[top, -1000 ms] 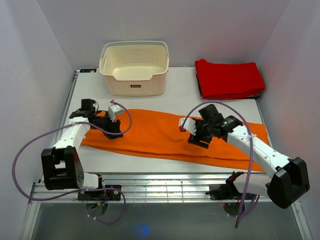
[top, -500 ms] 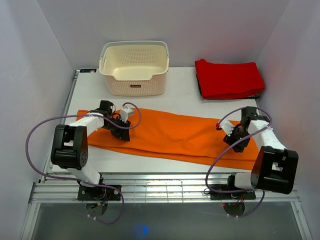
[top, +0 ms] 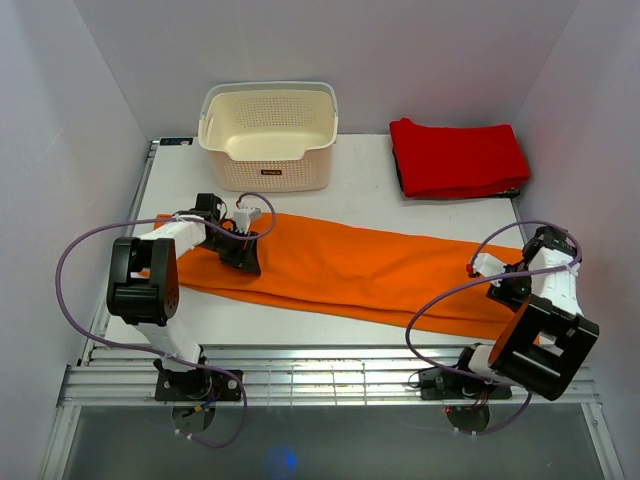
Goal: Fold and stack the trousers
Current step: Fold the trousers
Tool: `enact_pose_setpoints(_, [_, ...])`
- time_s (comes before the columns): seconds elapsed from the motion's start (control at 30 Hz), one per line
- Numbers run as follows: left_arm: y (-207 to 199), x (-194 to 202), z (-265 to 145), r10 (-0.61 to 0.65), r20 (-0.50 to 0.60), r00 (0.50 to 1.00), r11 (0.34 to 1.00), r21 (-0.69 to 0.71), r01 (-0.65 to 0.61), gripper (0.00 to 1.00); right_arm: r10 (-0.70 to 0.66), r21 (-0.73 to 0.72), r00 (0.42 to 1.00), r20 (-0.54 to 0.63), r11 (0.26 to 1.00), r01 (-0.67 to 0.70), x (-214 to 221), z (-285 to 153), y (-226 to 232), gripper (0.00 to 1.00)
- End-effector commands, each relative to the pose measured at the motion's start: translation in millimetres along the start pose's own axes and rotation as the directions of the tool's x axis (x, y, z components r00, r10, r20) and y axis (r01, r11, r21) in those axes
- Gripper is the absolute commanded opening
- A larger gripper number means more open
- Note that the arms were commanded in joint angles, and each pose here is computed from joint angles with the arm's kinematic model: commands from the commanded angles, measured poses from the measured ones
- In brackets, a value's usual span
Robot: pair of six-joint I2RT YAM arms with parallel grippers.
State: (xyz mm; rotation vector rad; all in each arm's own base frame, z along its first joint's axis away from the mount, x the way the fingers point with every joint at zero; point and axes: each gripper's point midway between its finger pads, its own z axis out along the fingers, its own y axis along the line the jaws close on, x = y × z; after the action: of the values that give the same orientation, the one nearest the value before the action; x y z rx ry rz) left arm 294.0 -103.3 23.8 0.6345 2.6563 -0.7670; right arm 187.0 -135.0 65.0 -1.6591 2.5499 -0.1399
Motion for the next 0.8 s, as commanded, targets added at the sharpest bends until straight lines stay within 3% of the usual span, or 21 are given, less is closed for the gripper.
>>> enact_pose_setpoints(0.0, [47.8,33.3,11.5,-0.015,-0.117,0.993,0.982,-0.191,-0.007,0.57,-0.112,-0.039,0.994,-0.011,0.993,0.111,10.9,-3.9,13.6,0.52])
enact_pose_setpoints(0.5, [45.5,43.6,11.6,-0.05,-0.125,0.991,0.979,-0.202,0.024,0.71,-0.113,-0.055,0.992,-0.06,0.992,0.109,33.1,22.8,25.2,0.51])
enact_pose_setpoints(0.6, [43.9,45.8,10.9,-0.054,-0.121,0.991,0.979,-0.203,0.028,0.76,-0.122,-0.027,0.989,-0.086,0.992,0.12,37.2,30.2,22.5,0.44])
enact_pose_setpoints(0.7, [35.4,41.1,2.7,-0.049,-0.095,0.994,0.982,-0.188,0.03,0.79,-0.12,0.0,0.987,-0.104,0.993,0.121,40.9,36.0,16.0,0.27])
enact_pose_setpoints(0.73, [32.2,37.3,-1.3,-0.041,-0.078,0.996,0.983,-0.183,0.026,0.79,-0.117,0.008,0.987,-0.108,0.993,0.118,41.7,36.2,13.1,0.14])
enact_pose_setpoints(0.77, [26.3,31.9,-9.4,-0.031,-0.054,0.998,0.984,-0.176,0.021,0.8,-0.104,0.026,0.988,-0.11,0.994,0.107,42.5,33.5,7.4,0.08])
